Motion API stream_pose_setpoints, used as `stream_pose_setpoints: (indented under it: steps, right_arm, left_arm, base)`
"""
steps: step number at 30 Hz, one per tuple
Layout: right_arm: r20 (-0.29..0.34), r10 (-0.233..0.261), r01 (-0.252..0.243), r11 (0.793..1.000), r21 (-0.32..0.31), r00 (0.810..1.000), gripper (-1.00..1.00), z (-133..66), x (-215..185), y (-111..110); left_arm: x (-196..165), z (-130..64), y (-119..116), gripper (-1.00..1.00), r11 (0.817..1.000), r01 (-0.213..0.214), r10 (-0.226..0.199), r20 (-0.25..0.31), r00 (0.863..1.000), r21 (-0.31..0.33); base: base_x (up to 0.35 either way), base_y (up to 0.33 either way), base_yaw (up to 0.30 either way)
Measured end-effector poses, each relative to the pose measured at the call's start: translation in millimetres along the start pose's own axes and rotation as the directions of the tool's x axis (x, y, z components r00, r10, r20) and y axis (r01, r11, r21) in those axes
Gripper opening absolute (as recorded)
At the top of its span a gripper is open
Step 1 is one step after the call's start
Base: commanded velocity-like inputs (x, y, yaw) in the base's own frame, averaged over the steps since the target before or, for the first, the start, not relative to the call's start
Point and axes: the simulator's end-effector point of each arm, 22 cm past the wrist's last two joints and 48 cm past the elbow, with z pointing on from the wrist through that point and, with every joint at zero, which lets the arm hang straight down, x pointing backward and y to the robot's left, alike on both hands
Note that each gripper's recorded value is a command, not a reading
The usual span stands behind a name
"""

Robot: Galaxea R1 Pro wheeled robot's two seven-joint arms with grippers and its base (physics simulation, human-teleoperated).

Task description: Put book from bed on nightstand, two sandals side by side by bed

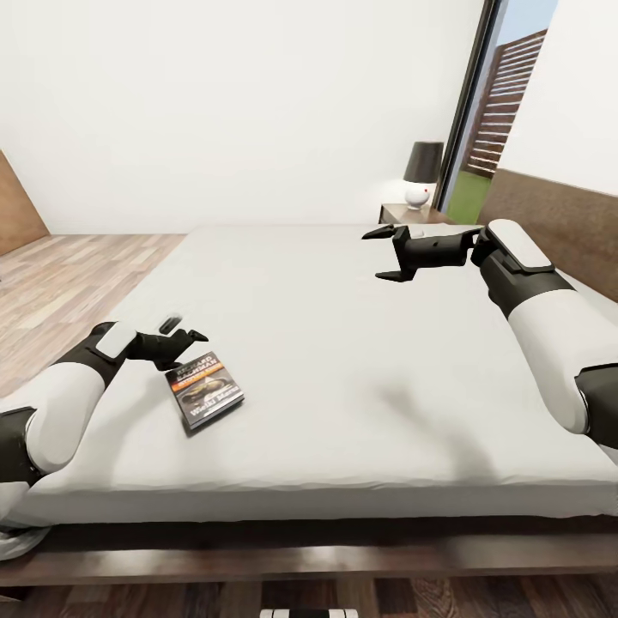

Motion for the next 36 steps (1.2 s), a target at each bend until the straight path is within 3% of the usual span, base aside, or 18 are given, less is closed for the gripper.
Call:
stream_pose_setpoints:
  steps: [36]
  right_arm:
    - [0.000, -0.001, 0.001, 1.000, 0.002, 1.000, 1.00, 0.1, 0.2, -0.3]
  left_arm:
    - [0.3, 0.2, 0.0, 1.00, 1.000, -0.004, 0.004, 0.000, 1.000, -0.003]
  base:
    - [0.000, -0.002, 0.000]
